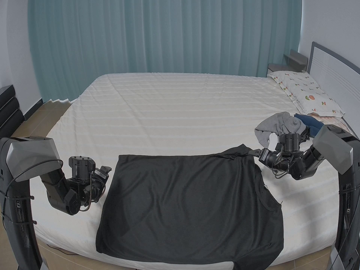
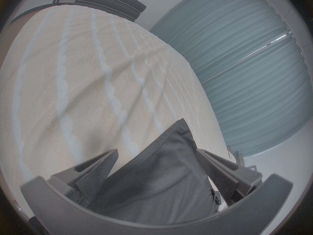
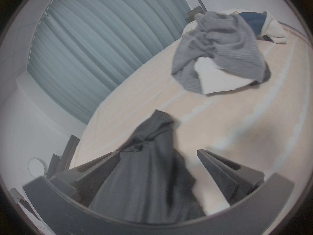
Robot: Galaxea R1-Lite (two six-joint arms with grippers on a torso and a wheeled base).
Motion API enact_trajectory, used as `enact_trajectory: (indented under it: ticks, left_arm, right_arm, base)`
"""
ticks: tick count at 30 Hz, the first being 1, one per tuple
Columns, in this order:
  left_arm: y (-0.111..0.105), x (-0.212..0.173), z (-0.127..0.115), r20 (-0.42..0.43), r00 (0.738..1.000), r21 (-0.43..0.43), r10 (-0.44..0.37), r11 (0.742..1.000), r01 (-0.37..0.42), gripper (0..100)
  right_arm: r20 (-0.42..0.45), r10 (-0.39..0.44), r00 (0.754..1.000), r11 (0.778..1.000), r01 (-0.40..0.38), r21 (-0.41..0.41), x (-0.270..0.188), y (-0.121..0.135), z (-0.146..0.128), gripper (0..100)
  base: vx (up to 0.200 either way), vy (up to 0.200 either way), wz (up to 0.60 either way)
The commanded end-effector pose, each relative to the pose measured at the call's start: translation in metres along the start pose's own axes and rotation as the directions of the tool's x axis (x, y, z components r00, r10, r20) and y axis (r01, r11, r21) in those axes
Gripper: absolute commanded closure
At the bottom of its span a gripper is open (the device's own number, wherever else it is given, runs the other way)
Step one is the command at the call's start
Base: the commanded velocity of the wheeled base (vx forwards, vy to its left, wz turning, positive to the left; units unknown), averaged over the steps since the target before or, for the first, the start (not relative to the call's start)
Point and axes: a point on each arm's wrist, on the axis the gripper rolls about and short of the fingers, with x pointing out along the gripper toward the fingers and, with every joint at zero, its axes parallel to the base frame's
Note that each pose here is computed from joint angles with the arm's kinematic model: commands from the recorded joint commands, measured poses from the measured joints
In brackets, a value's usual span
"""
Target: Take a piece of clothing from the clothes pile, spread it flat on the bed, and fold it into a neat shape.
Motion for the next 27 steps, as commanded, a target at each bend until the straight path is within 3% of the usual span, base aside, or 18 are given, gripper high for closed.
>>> enact_trajectory:
  ticks: [1, 13, 14, 27]
  left_arm:
    - [0.000, 0.000, 0.000, 0.000, 1.000, 0.000, 0.002, 1.000, -0.002, 0]
    - [0.000, 0.000, 0.000, 0.000, 1.000, 0.000, 0.002, 1.000, -0.002, 0]
    - [0.000, 0.000, 0.000, 0.000, 1.000, 0.000, 0.002, 1.000, -0.002, 0]
    - [0.000, 0.000, 0.000, 0.000, 1.000, 0.000, 0.002, 1.000, -0.002, 0]
  right_arm:
    - [-0.015, -0.030, 0.999, 0.999, 0.031, 0.019, 0.001, -0.016, -0.003, 0]
    - [-0.058, -0.021, 0.998, 0.994, 0.027, 0.104, 0.014, -0.022, -0.017, 0]
    - [-0.058, -0.021, 0.998, 0.993, 0.028, 0.115, 0.014, -0.022, -0.017, 100]
    - [-0.058, -0.029, 0.998, 0.986, 0.038, 0.164, 0.012, -0.023, -0.018, 100]
  base:
    - [0.000, 0.000, 0.00]
    - [0.000, 0.000, 0.00]
    - [0.000, 0.000, 0.00]
    - [0.000, 0.000, 0.00]
